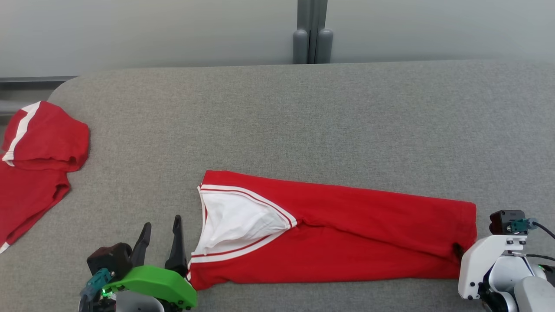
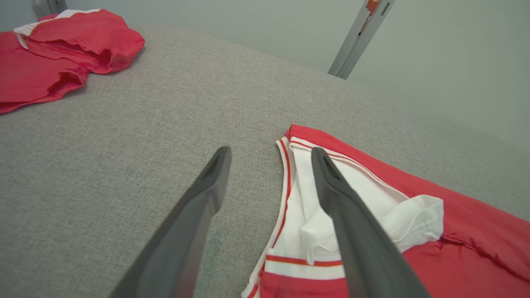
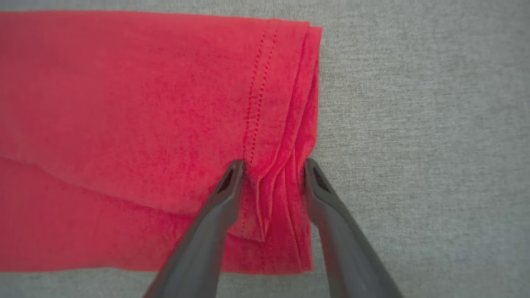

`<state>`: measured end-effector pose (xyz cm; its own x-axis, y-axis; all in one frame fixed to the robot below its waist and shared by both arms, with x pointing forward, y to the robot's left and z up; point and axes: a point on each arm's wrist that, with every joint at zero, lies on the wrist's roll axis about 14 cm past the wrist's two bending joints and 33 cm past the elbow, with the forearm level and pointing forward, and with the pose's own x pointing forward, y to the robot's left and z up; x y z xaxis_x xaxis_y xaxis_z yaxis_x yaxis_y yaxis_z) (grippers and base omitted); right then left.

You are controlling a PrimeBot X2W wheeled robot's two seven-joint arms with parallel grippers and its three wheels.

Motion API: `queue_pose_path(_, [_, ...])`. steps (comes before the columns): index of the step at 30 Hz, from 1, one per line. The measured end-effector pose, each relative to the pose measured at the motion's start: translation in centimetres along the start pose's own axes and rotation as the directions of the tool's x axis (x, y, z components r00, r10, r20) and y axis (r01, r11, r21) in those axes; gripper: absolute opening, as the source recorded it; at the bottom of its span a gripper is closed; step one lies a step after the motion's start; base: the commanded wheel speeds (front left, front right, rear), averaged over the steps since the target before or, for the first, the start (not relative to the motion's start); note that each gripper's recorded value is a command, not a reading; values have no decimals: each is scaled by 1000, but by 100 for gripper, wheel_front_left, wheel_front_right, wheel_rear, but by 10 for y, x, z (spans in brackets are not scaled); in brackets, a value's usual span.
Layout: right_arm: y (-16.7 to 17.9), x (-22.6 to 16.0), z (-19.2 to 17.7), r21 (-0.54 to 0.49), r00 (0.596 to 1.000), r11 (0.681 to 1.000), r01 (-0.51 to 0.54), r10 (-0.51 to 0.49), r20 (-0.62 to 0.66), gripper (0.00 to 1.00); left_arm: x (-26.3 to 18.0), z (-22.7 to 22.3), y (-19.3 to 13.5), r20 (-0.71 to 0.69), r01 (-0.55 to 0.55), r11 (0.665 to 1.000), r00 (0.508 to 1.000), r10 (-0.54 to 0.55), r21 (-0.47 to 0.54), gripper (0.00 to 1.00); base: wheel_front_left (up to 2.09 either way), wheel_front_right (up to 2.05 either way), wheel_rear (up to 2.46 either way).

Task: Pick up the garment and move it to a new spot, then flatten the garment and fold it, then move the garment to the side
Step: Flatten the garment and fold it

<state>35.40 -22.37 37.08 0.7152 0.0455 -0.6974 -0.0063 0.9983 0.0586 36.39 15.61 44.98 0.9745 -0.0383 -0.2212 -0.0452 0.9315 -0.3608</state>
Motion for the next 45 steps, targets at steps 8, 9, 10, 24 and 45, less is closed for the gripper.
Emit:
queue_pose_path(8, [-39,-8,18,40,995,996,81,-83,61,0,4,0,-11,-3,28,1000,1000,-28,5,100,0,0,0])
queue_pose_path(9, [-50,-12,22,50,992,993,103,-107,73,0,5,-1,-13,-5,35,999,999,-35,6,100,0,0,0])
queue_pose_path(10, [-59,-15,25,56,988,991,123,-128,85,0,5,-1,-15,-6,40,999,999,-40,6,100,0,0,0])
queue_pose_path(24, [-37,-42,78,23,963,997,72,-75,257,0,17,-14,-39,-51,106,994,993,-105,9,100,0,0,0])
queue_pose_path(45, [230,-58,74,-158,763,786,-597,618,190,0,15,0,-17,-9,39,999,999,-39,-11,100,0,0,0])
